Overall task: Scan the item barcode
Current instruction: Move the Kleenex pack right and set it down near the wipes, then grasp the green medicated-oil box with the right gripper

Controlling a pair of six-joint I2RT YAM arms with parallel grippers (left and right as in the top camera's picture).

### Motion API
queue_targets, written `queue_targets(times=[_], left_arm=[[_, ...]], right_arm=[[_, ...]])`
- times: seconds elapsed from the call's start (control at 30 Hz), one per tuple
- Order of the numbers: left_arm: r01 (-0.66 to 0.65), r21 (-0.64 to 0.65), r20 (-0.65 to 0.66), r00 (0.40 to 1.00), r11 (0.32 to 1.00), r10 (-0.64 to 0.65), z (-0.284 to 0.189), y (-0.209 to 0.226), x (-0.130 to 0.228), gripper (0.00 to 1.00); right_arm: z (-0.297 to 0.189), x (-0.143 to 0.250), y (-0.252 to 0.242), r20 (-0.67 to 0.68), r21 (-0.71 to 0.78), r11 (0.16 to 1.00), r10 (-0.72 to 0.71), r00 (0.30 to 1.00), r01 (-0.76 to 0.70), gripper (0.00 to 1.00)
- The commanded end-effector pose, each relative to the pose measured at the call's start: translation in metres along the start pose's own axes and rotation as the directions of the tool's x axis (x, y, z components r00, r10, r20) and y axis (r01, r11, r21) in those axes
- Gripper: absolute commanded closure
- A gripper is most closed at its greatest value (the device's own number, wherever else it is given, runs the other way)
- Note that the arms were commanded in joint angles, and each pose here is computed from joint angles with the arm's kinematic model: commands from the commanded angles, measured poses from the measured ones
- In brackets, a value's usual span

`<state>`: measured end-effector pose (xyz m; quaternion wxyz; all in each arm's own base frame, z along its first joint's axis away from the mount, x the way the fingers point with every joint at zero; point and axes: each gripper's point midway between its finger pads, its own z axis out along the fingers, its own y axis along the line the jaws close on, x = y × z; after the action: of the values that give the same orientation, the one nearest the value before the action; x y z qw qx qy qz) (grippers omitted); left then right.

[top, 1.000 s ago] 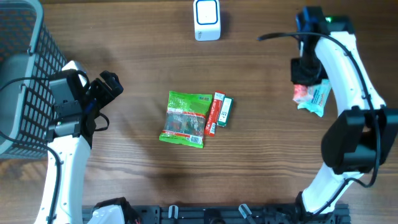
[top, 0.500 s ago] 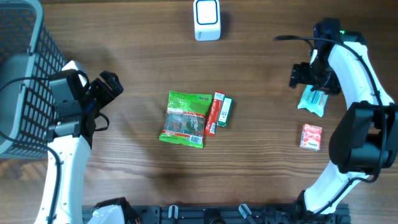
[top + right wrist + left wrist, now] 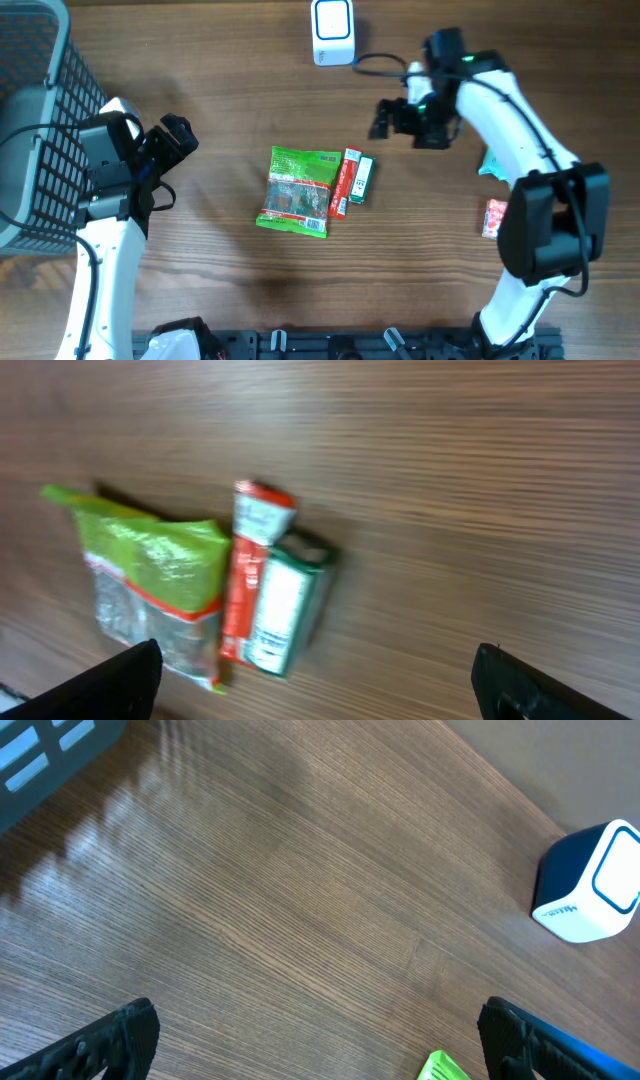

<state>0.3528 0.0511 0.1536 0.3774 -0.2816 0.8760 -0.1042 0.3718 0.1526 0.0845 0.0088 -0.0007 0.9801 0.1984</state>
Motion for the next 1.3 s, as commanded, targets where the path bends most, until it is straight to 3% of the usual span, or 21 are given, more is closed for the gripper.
queue_targets(times=[0.0,0.1,0.2,0.33,0.6,0.73,0.9,1.07,1.27], left_arm=[[-0.013,-0.008,0.011,1.000,1.000,0.013,0.000,0.001,-0.004,0.00],[-0.013,-0.008,0.011,1.000,1.000,0.014,0.000,0.001,-0.004,0.00],[-0.013,-0.008,0.011,1.000,1.000,0.014,0.000,0.001,-0.004,0.00],[-0.013,-0.008,0.011,1.000,1.000,0.014,0.000,0.001,-0.004,0.00],[-0.013,-0.008,0.011,1.000,1.000,0.013,0.000,0.001,-0.004,0.00],[-0.013,-0.008,0.011,1.000,1.000,0.014,0.000,0.001,-0.004,0.00],[-0.013,-0.008,0.010,1.000,1.000,0.013,0.000,0.001,-0.004,0.00],[-0.013,-0.008,0.010,1.000,1.000,0.013,0.000,0.001,-0.004,0.00],[-0.013,-0.008,0.011,1.000,1.000,0.014,0.000,0.001,-0.004,0.00]], right_arm=[[0.025,0.019,0.003,-0.017,0.116,0.989,0.092,0.996,-0.090,0.00],[0.044,0.029,-0.003,0.022,0.230,0.965,0.126,0.992,-0.127,0.00],[0.063,0.038,0.005,0.033,0.219,0.964,0.149,0.988,-0.152,0.02],[0.083,0.040,0.014,0.068,0.191,0.969,0.148,0.987,-0.158,0.17],[0.079,0.021,0.006,0.155,0.181,0.950,0.227,0.961,-0.254,0.36],[0.083,0.027,0.007,0.146,0.181,0.942,0.258,0.955,-0.282,0.38],[0.086,0.036,-0.002,0.143,0.229,0.936,0.238,0.961,-0.266,0.40],[0.070,0.024,-0.030,0.135,0.269,0.944,0.157,0.978,-0.189,0.52],[0.053,0.014,-0.068,0.108,0.294,0.949,0.085,0.990,-0.114,0.52]])
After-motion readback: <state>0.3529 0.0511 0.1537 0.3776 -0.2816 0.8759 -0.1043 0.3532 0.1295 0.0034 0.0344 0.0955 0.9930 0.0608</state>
